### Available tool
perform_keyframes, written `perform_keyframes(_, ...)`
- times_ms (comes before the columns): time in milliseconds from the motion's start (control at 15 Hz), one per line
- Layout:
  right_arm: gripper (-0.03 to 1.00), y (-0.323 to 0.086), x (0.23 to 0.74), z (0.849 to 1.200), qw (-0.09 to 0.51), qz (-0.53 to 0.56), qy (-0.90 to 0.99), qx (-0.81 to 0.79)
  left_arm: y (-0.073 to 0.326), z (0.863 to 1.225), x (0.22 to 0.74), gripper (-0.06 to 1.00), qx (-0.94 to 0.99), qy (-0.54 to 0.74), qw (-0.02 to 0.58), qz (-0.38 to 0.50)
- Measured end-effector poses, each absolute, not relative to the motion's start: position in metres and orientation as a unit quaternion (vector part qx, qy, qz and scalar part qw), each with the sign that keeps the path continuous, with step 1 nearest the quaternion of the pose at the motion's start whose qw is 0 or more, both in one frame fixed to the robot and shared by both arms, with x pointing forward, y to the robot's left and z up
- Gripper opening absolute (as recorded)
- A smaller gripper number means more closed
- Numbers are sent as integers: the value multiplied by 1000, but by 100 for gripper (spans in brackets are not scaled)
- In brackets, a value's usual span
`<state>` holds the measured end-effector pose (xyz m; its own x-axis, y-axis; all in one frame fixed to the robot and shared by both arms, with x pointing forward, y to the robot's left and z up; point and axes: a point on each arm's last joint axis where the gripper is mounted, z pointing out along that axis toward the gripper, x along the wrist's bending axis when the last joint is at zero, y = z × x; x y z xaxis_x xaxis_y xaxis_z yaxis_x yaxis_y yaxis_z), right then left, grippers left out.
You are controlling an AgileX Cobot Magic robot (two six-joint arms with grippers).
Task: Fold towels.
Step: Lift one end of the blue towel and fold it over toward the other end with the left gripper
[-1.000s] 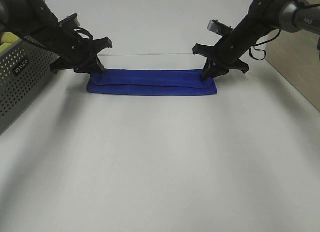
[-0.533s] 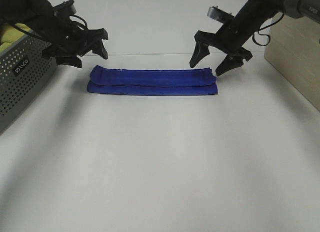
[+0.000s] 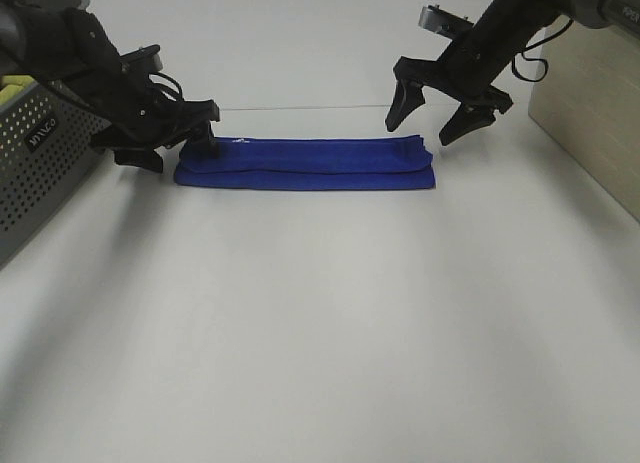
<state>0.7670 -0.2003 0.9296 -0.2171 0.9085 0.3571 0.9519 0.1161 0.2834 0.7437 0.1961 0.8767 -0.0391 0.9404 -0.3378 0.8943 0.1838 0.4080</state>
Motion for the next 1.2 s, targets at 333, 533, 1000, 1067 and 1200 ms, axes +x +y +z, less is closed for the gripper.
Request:
perform_keyframes(333, 82, -201, 767, 929, 44, -227, -747, -624, 179, 868, 745, 56, 646, 703, 293, 54)
perform_keyframes(533, 82, -201, 767, 929, 44, -227, -747, -624, 179, 866, 745, 11, 643, 706, 292, 49)
perform_keyframes(1000, 82, -201, 767, 929, 47, -226, -739, -632, 202, 942, 740, 8, 650, 694, 300, 78)
perform_keyframes(1067, 82, -201, 767, 929, 48, -226, -738, -634, 200, 957, 738, 8, 649, 691, 307, 79)
perform_keyframes(1200, 82, -201, 767, 929, 48, -226, -738, -634, 183, 975, 736, 8, 648, 684, 327, 68)
